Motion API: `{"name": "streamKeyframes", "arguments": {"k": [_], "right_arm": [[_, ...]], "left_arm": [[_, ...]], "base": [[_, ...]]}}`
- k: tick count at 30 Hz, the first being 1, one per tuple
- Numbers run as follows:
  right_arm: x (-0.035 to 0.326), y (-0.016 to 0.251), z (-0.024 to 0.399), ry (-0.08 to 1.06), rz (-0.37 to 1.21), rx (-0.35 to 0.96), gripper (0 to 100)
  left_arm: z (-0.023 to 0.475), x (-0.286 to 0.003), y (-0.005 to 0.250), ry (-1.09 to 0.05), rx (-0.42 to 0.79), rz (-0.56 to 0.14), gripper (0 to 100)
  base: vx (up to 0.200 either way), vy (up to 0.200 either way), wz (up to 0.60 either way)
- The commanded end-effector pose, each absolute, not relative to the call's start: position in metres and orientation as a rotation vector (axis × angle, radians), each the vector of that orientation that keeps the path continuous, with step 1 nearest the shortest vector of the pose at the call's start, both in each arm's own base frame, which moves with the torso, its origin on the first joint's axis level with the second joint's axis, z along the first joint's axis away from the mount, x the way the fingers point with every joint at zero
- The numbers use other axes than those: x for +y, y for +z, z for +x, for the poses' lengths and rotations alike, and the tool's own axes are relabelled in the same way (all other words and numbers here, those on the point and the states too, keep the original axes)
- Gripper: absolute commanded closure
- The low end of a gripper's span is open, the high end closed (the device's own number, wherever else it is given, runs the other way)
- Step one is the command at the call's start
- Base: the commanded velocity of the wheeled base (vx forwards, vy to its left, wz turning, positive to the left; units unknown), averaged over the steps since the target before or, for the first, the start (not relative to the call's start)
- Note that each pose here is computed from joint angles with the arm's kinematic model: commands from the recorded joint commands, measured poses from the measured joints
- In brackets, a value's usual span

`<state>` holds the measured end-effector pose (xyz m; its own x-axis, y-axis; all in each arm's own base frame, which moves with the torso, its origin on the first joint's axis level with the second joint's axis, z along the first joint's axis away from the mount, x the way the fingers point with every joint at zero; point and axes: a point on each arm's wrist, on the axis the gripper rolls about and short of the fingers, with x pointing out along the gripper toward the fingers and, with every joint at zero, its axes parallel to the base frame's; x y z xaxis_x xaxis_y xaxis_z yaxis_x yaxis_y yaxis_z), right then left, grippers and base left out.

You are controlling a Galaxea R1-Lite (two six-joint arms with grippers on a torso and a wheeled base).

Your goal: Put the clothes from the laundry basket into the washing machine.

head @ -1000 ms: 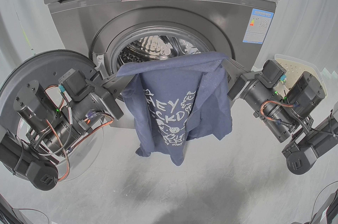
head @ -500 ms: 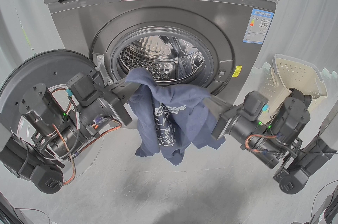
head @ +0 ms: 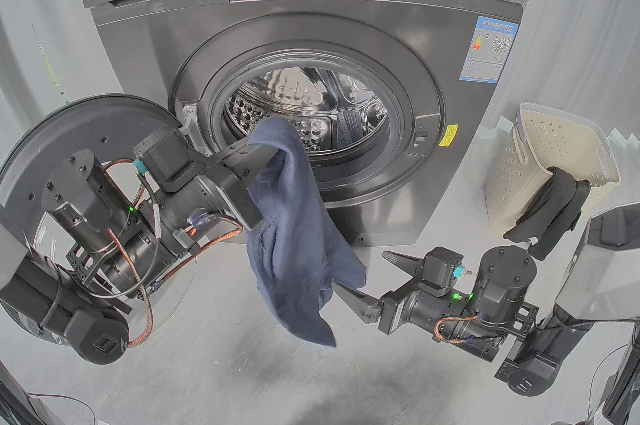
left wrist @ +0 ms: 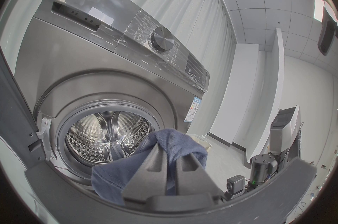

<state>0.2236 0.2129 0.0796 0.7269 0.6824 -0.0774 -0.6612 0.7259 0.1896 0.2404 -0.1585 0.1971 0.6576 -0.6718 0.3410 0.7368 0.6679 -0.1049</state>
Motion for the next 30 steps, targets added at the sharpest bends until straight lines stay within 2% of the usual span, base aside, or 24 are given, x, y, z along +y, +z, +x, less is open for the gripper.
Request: {"name": "streamKeyframes", "arguments": {"k": [1, 5, 9, 17, 30], "right_arm": [[0.215, 0.068, 0.234, 0.725, 0.144, 0.166, 0], [0.218, 0.055, 0.258, 0.689, 0.138, 0.160, 0], [0.232, 0.043, 0.278, 0.704, 0.144, 0.139, 0], [0.255, 0.031, 0.296, 0.767, 0.143, 0.101, 0], [0.271, 0.012, 0.323, 0.758, 0.159, 0.055, 0]], "left_arm": [[0.237, -0.160, 0.201, -0.820, -0.299, -0.248, 100], [0.234, -0.163, 0.202, -0.833, -0.303, -0.249, 100], [0.232, -0.161, 0.205, -0.833, -0.313, -0.248, 100], [0.231, -0.163, 0.206, -0.835, -0.326, -0.227, 100], [0.231, -0.163, 0.207, -0.835, -0.329, -0.227, 100]], "base": [[0.000, 0.000, 0.00], [0.000, 0.000, 0.00], [0.000, 0.000, 0.00], [0.000, 0.000, 0.00], [0.000, 0.000, 0.00]]}}
